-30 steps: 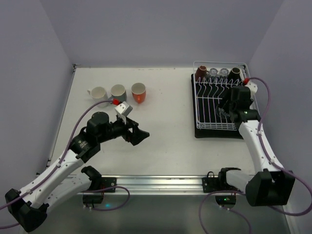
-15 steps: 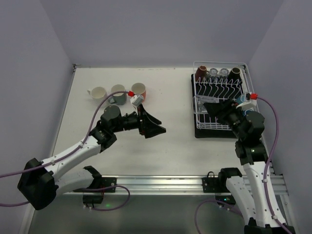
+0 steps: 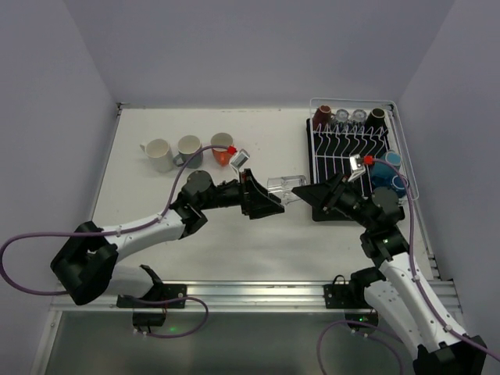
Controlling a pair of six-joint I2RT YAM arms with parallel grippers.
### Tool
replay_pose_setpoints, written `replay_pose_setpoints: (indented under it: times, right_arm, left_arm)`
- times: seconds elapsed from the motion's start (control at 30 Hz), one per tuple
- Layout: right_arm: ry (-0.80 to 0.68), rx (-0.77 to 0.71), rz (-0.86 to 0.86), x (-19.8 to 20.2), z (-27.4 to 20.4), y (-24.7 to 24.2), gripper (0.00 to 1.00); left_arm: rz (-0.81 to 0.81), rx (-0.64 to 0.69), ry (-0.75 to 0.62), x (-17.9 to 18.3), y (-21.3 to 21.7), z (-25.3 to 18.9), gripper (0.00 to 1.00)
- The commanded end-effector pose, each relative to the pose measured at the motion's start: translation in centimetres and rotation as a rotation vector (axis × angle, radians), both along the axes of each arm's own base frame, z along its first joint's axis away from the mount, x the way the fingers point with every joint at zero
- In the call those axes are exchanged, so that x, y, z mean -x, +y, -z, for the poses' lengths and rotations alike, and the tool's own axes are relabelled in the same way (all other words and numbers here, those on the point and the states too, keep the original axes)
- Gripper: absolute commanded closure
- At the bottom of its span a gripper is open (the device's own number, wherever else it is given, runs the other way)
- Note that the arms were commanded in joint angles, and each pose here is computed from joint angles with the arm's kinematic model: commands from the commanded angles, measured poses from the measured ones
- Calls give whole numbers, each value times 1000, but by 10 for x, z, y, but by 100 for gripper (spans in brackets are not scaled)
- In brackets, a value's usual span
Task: Unload the cups from the dish rack
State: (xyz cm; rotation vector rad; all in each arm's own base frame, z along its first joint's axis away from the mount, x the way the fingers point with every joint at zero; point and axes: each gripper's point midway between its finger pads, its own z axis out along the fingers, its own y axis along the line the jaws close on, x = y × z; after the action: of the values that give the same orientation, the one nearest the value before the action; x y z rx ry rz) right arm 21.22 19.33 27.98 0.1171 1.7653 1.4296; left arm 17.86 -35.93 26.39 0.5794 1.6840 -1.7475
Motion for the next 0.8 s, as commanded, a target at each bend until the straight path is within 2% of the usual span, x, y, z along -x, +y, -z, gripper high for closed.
replay_pose_setpoints:
  times: [0.0,0.13,0.2,0.23,0.3,0.37,0.4,0.5,0.53,0.6,0.63,0.67,0.7,0.77]
  right_arm:
    - [-46,-70,-64,7,-17,10,61]
    - [-7,-69,-65,3,-2,14,61]
    - [4,-72,-69,2,2,16,61]
    - [9,-74,-67,1,3,16,61]
    - [20,-72,-70,1,6,18,61]
    - [23,-70,-67,0,8,18,53]
    - [23,-67,-63,0,9,17,37]
    - [41,-29,-40,-2,17,14,9]
    - [31,-15,-29,-3,13,13,2]
    - [65,63,22,-7,28,5,1]
    - [51,77,43,-7,24,2,1]
    - [71,126,60,-6,35,-3,1]
    - [82,157,106,-10,39,-9,1]
    - [98,236,149,-8,48,-21,1]
  left_arm:
    - [-7,115,-85,-2,-6,-41,28]
    - [-39,142,-107,-8,-7,-51,38]
    - [-44,150,-114,-11,-9,-54,57]
    - [-44,155,-120,-11,-9,-57,75]
    - [-51,156,-120,-14,-10,-58,89]
    - [-67,153,-120,-17,-10,-58,100]
    - [-93,152,-131,-21,-9,-60,100]
    - [-173,61,-152,-39,-11,-53,100]
    - [-237,-14,-121,-51,-8,-40,100]
    - [-379,-93,-176,-79,-2,-49,100]
    - [-403,-209,-132,-85,2,-26,100]
    - [-444,-231,-192,-97,3,-44,100]
    - [-515,-300,-181,-113,7,-35,100]
    - [-555,-405,-196,-126,13,-35,100]
